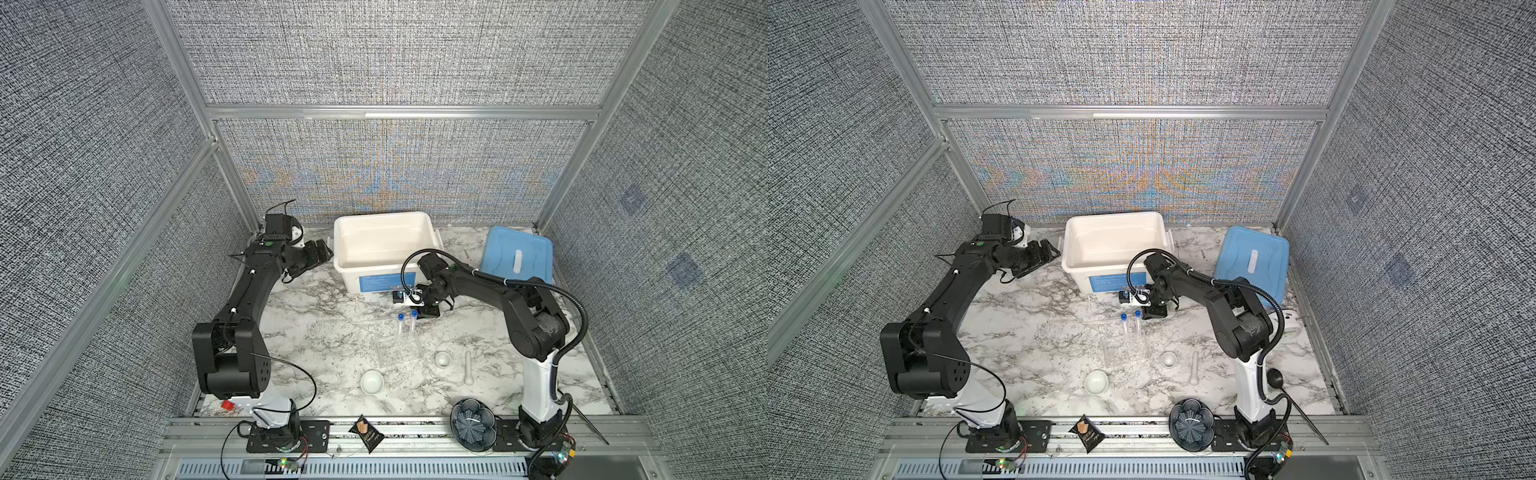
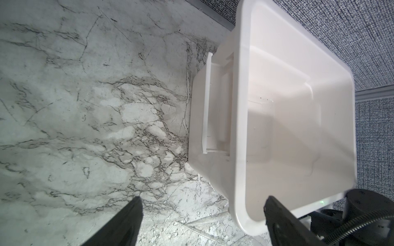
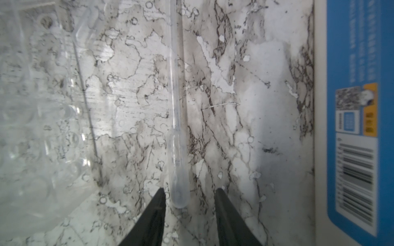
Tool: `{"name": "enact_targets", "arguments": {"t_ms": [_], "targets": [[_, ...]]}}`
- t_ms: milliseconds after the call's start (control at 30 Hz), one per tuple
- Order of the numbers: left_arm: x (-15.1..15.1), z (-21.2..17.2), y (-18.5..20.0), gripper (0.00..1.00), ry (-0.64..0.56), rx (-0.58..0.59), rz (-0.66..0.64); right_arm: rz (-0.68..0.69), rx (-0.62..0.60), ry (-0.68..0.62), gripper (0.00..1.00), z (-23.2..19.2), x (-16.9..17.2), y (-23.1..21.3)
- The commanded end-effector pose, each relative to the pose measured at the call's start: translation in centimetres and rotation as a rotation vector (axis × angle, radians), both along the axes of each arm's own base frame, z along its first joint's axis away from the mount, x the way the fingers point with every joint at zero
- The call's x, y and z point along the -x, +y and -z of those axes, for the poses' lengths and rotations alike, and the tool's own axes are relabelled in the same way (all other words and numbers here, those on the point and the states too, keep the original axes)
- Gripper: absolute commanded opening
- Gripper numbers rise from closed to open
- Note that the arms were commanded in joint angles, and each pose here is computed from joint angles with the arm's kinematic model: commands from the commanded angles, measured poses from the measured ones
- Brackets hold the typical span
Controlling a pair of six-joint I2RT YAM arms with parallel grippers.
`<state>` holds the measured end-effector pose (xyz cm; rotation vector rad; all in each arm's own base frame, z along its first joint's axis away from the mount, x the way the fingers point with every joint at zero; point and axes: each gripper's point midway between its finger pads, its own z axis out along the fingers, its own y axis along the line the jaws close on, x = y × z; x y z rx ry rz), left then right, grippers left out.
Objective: Organize the chemistry lab equipment
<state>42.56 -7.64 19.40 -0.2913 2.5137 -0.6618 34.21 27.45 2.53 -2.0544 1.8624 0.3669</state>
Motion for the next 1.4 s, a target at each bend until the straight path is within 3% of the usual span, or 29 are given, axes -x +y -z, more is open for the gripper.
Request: {"name": "enact_targets", "arguments": {"t_ms": [0, 433, 1133, 1367], "targets": [[-0.4, -0.2, 0.1, 0.90, -0.015, -0.010, 0.011, -0.003, 0.099, 0.140, 0.35, 2.1, 3.2, -1.9], [-0.2, -0.2, 0.4, 0.90, -0.012, -0.022, 0.015, -0.009, 0.113, 0.165, 0.09, 2.5, 3.6, -1.7], [0.0, -0.7, 0.5, 0.90, -0.021, -0.008, 0.006, 0.079, -0.165, 0.045, 0.08, -6.0, 0.9, -0.7], [-0.3, -1.7, -0.4, 0.90, -0.047, 0.046, 0.023, 0.138, -0.318, -0.021, 0.06, -11.4, 0.0, -0.6]]}}
